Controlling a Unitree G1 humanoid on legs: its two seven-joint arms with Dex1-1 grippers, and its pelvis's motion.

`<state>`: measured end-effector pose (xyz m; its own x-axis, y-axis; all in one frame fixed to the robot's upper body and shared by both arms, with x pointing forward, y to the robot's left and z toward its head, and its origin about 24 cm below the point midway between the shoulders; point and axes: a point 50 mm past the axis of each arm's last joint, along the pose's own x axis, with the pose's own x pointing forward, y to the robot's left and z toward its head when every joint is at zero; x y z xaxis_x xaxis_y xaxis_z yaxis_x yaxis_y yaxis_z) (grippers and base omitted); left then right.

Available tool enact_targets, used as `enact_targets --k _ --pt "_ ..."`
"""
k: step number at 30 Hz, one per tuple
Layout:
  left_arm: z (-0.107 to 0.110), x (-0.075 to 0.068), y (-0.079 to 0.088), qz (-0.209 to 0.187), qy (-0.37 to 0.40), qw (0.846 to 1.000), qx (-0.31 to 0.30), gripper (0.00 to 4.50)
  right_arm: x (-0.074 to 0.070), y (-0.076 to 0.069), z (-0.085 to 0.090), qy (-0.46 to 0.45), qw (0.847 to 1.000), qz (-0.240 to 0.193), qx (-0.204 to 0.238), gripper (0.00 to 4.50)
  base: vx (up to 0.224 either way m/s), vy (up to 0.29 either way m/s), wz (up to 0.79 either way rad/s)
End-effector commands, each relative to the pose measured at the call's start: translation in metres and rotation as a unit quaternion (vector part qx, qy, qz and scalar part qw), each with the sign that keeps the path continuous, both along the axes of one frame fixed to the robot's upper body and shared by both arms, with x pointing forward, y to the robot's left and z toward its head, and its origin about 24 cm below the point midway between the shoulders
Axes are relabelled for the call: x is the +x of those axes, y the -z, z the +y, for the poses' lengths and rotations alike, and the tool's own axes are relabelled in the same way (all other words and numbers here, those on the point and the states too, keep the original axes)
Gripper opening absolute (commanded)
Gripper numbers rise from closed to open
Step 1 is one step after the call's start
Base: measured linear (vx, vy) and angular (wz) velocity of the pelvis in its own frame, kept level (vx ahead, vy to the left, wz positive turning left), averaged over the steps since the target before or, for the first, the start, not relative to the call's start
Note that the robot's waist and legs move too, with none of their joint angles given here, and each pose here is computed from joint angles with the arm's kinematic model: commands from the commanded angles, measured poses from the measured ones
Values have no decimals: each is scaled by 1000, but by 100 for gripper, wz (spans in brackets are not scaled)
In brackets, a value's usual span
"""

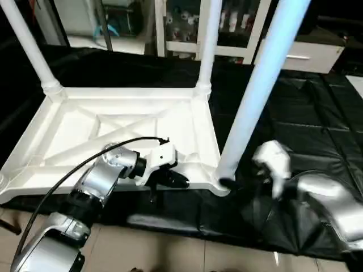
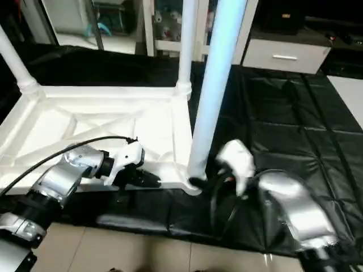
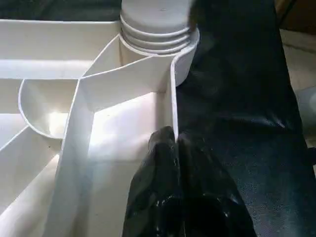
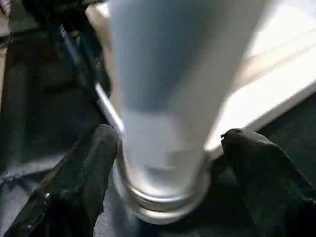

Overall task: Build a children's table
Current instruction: Rotate leg to tighten

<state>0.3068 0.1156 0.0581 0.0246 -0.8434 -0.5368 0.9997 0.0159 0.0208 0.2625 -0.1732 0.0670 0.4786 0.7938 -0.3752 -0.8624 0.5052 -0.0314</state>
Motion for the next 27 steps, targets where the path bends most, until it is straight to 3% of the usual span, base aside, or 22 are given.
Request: enact_targets --k 1,8,9,12,13,18,27 --pt "-2 -11 19 37 28 998 44 0 3 1 -1 -6 1000 -4 -12 375 0 0 0" --pt "-3 -10 17 34 24 998 44 0 12 2 1 -7 1000 -6 -16 375 0 0 0" --pt "-3 -10 17 34 24 998 44 0 12 2 1 -7 1000 -5 -15 347 0 0 0" --pt "-3 -11 17 34 22 998 44 0 12 2 2 -12 1000 -3 -10 335 0 0 0" --pt "-2 -11 17 35 21 998 44 0 11 2 2 -16 1000 0 -9 306 0 0 0" --pt "0 -11 18 36 18 998 46 0 12 5 1 -20 1000 4 -9 274 0 0 0" --pt "-2 -10 18 36 11 998 46 0 17 9 3 13 1000 -2 6 268 0 0 0"
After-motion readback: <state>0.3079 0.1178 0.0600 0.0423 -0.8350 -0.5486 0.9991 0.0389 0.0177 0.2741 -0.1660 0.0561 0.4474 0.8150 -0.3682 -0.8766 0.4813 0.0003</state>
